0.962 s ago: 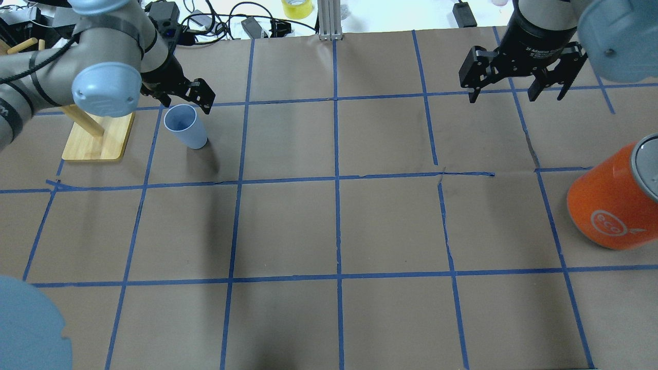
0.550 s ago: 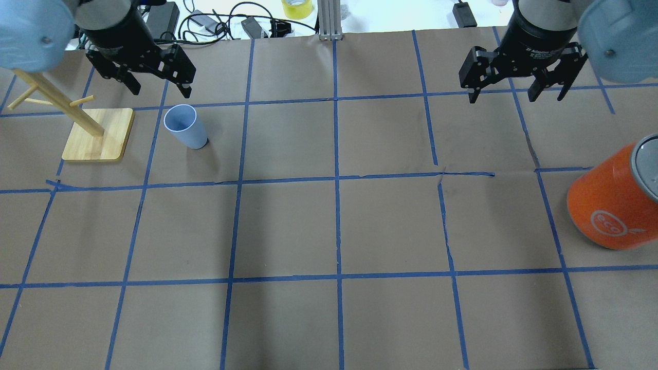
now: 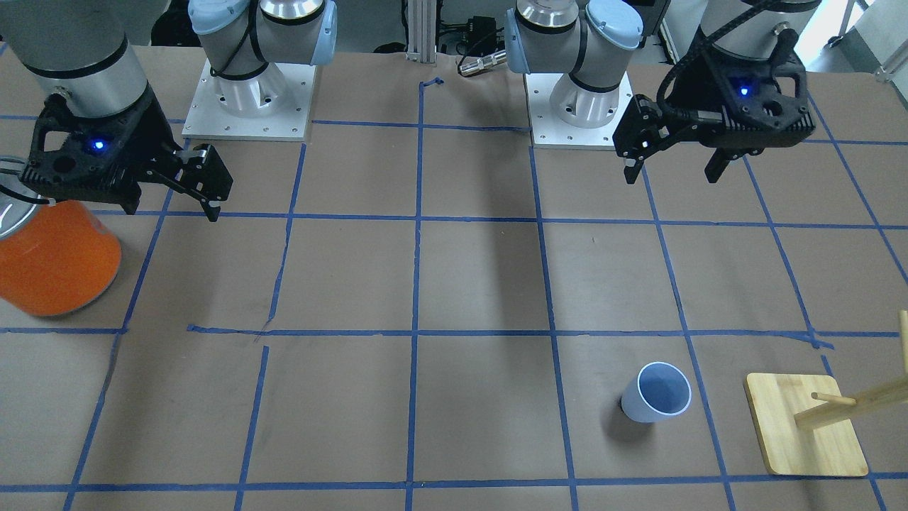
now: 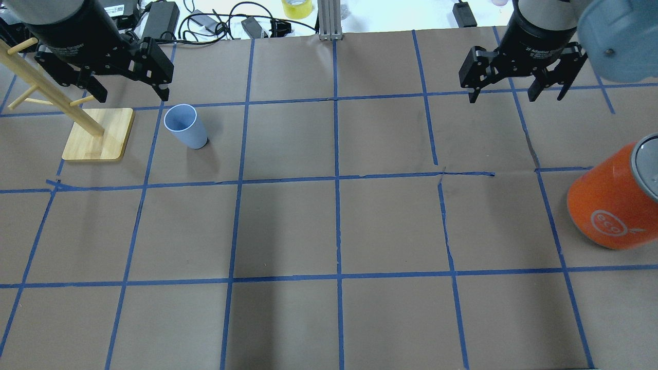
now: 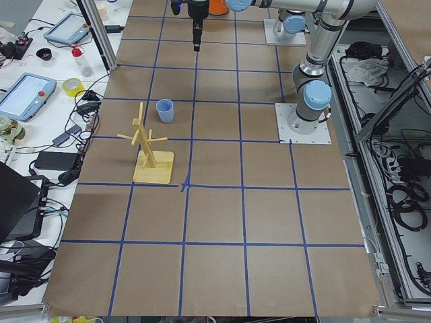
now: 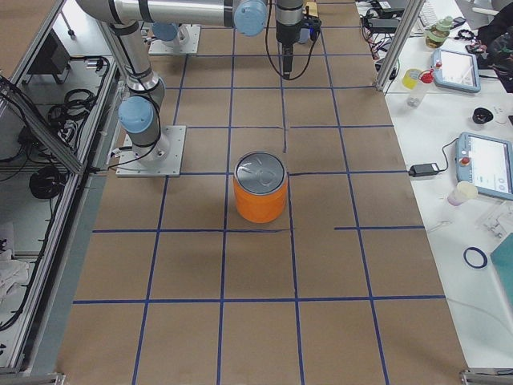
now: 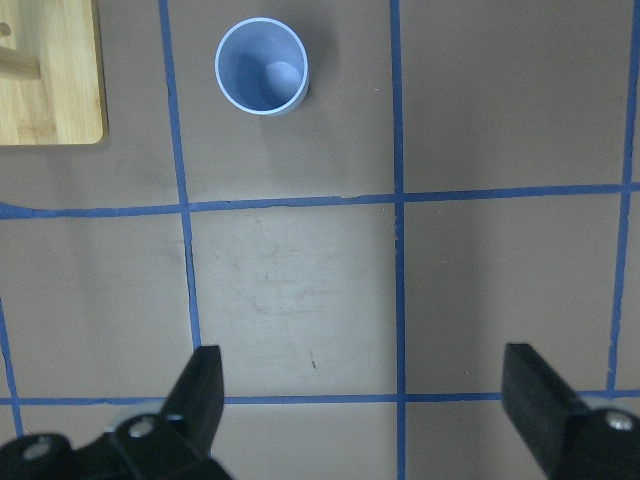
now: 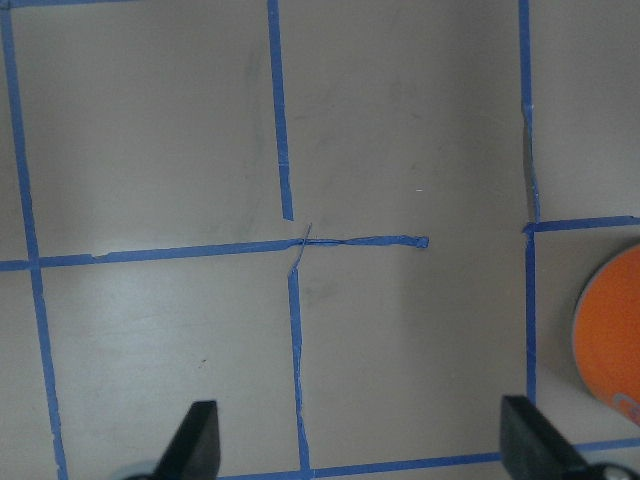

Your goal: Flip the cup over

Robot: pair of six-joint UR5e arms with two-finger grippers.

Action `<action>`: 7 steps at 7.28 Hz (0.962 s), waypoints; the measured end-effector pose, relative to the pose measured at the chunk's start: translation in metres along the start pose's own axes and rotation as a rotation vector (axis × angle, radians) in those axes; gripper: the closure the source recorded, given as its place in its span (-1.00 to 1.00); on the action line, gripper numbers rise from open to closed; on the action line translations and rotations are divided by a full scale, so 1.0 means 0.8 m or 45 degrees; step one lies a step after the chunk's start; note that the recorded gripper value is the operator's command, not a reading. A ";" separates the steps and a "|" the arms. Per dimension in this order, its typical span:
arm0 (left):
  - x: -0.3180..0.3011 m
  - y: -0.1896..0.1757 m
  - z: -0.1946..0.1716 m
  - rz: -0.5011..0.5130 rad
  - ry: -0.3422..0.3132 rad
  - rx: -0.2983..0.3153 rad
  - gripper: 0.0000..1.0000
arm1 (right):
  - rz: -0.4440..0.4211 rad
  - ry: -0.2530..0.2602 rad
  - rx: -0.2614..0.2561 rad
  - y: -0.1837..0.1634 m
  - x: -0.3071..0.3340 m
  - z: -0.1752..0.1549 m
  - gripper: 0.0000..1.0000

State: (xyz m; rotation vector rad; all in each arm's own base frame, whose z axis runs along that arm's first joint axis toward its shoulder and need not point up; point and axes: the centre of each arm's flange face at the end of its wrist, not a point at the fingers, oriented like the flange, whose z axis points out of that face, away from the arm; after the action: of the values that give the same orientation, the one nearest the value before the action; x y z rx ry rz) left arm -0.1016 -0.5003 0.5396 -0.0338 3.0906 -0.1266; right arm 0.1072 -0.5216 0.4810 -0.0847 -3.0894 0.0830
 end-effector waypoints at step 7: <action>0.022 -0.003 0.013 0.014 0.033 0.057 -1.00 | 0.000 0.000 0.000 0.000 0.000 0.000 -1.00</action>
State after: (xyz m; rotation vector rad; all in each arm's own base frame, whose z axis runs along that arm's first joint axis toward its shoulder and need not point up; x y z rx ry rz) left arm -0.1185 -0.5037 0.5290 -0.0132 3.1121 -0.1967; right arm 0.1073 -0.5215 0.4809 -0.0843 -3.0894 0.0830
